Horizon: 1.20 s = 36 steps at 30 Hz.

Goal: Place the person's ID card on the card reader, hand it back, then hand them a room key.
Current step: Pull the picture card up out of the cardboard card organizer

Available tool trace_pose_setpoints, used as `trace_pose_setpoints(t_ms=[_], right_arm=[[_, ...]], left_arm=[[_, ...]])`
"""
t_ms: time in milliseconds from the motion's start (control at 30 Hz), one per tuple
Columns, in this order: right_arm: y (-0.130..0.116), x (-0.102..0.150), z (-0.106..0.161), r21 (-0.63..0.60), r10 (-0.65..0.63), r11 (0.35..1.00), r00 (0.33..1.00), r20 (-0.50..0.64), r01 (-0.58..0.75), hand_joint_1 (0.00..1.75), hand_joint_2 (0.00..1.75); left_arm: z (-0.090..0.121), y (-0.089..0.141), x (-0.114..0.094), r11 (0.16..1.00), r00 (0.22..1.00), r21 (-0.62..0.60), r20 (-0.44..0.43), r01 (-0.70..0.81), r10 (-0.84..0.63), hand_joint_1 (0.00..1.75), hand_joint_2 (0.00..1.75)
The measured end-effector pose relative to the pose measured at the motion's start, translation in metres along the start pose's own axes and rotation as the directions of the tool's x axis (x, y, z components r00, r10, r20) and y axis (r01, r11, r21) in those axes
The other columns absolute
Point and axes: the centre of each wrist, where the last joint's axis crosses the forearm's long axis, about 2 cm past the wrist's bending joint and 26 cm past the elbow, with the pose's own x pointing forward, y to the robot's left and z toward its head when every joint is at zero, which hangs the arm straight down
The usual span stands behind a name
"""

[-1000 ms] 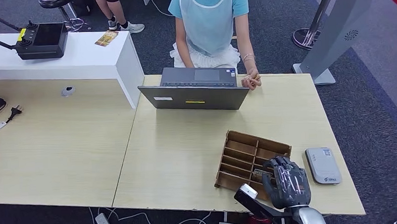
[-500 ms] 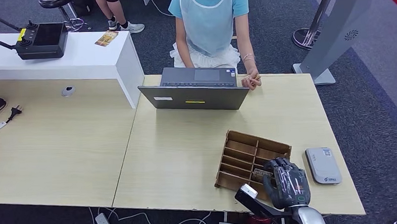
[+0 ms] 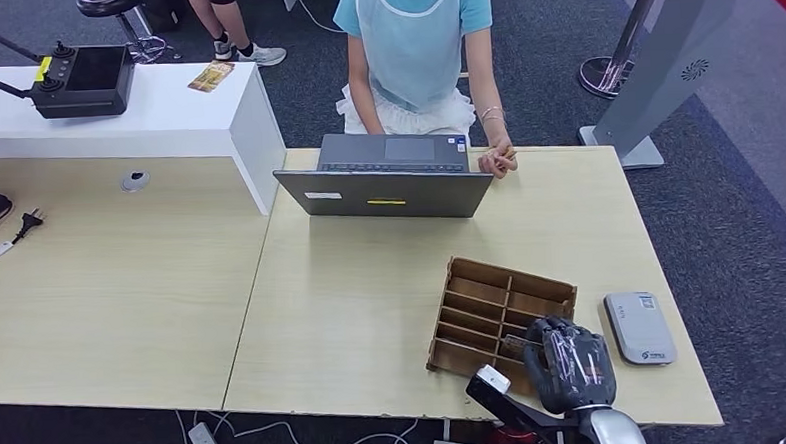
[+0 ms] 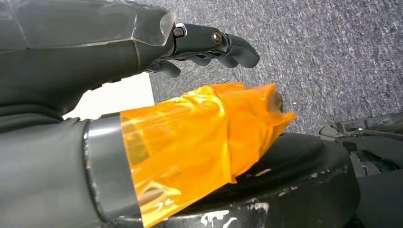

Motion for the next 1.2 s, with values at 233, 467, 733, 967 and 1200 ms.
trace_pose_setpoints(t_ms=[233,467,733,967,1200], right_arm=[[0.000,0.000,0.000,-0.001,0.016,1.000,1.000,-0.004,-0.016,1.37,1.75],[-0.001,0.000,0.000,0.001,-0.043,0.999,0.999,0.016,0.043,1.37,1.75],[-0.007,-0.003,0.003,-0.022,-0.176,0.984,0.983,0.045,0.177,1.42,1.75],[-0.015,-0.006,0.008,-0.057,-0.266,0.961,0.962,0.067,0.270,1.49,1.75],[-0.022,-0.009,0.010,-0.078,-0.342,0.934,0.934,0.099,0.350,1.45,1.75]], left_arm=[[0.000,0.001,0.000,1.000,1.000,0.000,0.002,0.011,-0.011,0.00,0.00],[0.000,0.001,0.000,1.000,1.000,0.000,-0.001,0.000,0.000,0.00,0.00],[-0.001,0.002,-0.001,1.000,1.000,0.002,0.005,-0.008,0.008,0.00,0.00],[-0.001,0.004,-0.001,1.000,1.000,0.007,0.006,-0.008,0.008,0.00,0.00],[-0.001,0.004,-0.001,1.000,1.000,0.009,0.005,-0.007,0.007,0.00,0.00]])
